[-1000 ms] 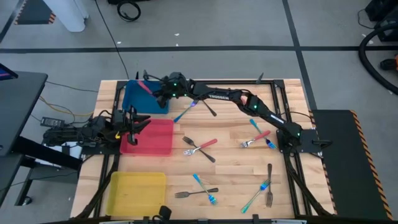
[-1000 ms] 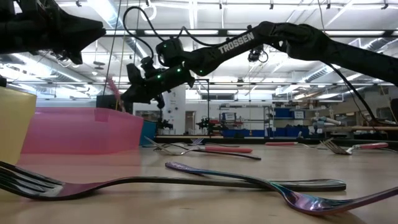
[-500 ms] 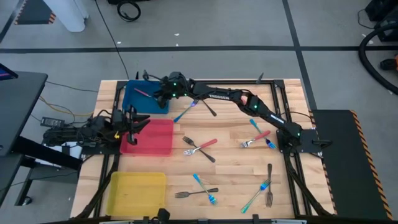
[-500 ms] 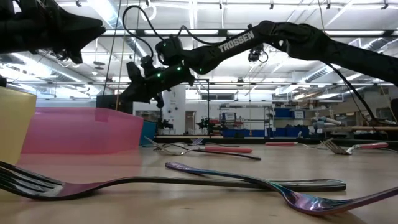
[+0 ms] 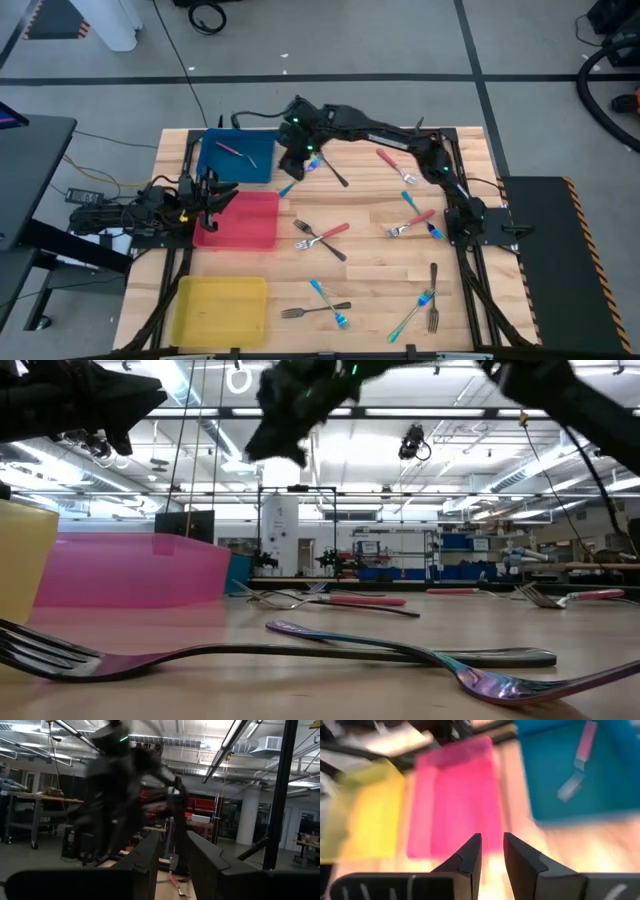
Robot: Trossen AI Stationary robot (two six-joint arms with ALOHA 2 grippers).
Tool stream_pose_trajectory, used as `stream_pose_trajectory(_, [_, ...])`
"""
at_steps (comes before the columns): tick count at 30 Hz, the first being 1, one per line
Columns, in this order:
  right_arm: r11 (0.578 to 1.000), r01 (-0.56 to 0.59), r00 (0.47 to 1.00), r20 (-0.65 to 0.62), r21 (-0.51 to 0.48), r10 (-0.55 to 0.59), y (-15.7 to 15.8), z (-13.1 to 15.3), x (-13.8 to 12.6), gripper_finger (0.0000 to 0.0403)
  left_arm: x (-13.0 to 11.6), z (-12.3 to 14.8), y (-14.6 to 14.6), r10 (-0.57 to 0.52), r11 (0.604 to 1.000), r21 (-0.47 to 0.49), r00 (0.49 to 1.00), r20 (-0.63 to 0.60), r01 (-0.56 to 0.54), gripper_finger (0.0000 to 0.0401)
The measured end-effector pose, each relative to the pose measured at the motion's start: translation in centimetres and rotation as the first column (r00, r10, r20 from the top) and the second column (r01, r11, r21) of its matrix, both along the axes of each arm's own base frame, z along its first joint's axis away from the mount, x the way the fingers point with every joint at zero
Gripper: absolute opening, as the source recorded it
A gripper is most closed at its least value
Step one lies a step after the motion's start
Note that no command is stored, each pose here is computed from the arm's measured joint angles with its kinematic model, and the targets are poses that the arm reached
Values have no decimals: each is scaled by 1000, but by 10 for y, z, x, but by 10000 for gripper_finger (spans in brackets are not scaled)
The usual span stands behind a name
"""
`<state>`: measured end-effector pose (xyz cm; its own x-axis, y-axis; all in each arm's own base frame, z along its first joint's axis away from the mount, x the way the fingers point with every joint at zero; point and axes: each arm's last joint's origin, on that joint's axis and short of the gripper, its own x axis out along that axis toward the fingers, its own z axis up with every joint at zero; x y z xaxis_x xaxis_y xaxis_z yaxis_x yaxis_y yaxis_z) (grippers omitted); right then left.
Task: Sort silverware by color (type)
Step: Put the top left light blue fork into the red bin
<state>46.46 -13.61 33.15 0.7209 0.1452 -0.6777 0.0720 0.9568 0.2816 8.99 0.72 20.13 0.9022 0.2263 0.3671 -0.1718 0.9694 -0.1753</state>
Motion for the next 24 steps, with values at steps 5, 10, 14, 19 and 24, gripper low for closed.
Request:
stream_pose_trajectory(5, [971, 105, 987, -93, -215, -127, 33, 41, -34, 88, 0, 0, -1, -14, 1000, 6, 1000, 4, 14, 100])
stream_pose_trajectory(10, [931, 170, 970, -113, -324, -217, 62, 74, -65, 88, 1, 0, 0, -12, 1000, 9, 1000, -7, 12, 118])
stream_pose_trajectory(14, [887, 239, 948, -104, -394, -301, 81, 93, -87, 88, 7, -1, 0, -4, 1000, 30, 996, -92, 6, 143])
stream_pose_trajectory(19, [826, 303, 918, -89, -475, -387, 99, 108, -108, 88, 19, 13, 0, -5, 1000, 25, 986, -167, 9, 159])
stream_pose_trajectory(24, [785, 308, 893, -120, -537, -433, 108, 109, -119, 88, 39, 35, 0, -11, 1000, 8, 971, -239, 13, 154])
